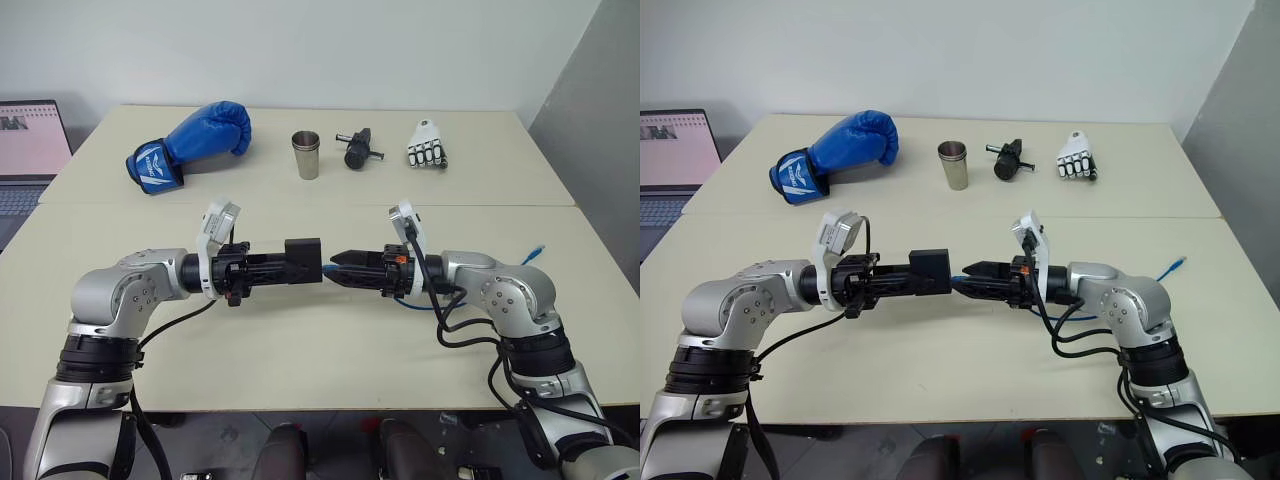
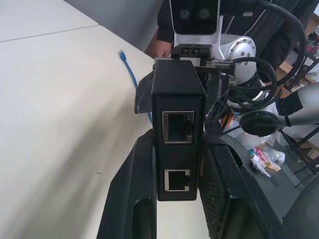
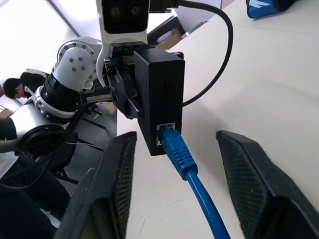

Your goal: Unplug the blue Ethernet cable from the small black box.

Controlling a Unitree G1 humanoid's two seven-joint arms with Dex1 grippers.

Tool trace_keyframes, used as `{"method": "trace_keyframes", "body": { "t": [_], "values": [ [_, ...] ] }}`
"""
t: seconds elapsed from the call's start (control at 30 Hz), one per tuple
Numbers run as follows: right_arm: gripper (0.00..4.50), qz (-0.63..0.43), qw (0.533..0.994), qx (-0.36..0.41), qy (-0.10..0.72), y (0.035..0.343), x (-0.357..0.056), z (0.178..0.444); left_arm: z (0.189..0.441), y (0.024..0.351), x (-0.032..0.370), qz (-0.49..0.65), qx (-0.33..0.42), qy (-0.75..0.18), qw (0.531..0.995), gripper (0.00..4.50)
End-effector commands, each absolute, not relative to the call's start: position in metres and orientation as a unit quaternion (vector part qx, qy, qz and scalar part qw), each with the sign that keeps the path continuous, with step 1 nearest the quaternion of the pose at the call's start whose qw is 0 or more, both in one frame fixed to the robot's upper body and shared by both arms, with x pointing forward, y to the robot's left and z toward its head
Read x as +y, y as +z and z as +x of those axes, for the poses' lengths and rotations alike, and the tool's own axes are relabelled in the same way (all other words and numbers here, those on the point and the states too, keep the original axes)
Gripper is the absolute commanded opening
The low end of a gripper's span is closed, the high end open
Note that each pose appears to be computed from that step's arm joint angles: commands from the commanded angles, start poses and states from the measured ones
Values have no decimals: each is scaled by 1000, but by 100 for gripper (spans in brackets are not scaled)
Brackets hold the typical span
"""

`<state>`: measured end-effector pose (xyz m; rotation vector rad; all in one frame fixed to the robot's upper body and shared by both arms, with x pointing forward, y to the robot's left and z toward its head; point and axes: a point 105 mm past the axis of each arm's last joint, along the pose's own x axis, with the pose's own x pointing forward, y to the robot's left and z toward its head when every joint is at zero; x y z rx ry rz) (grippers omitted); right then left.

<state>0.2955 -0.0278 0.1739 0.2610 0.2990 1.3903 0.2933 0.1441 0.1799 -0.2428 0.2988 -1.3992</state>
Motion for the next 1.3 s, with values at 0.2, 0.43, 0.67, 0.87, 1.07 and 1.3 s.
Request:
{"method": "trace_keyframes", "body": {
  "t": [0.2,0.43,0.67,0.87,1.07,1.3],
  "values": [
    [194,97,747,124,646,178,-24,292,293,189,139,-92,121,-651,744,77],
    [149,112,742,121,649,182,-23,290,292,187,139,-90,124,-652,742,77],
    [77,121,740,122,651,184,-23,290,293,187,139,-90,124,-650,744,77],
    [77,124,734,128,655,182,-24,288,292,189,141,-92,124,-651,744,77],
    [77,141,723,137,663,184,-27,285,290,191,142,-98,126,-656,738,77],
    [132,148,721,143,662,185,-29,285,290,193,142,-103,124,-657,737,77]
  ]
}}
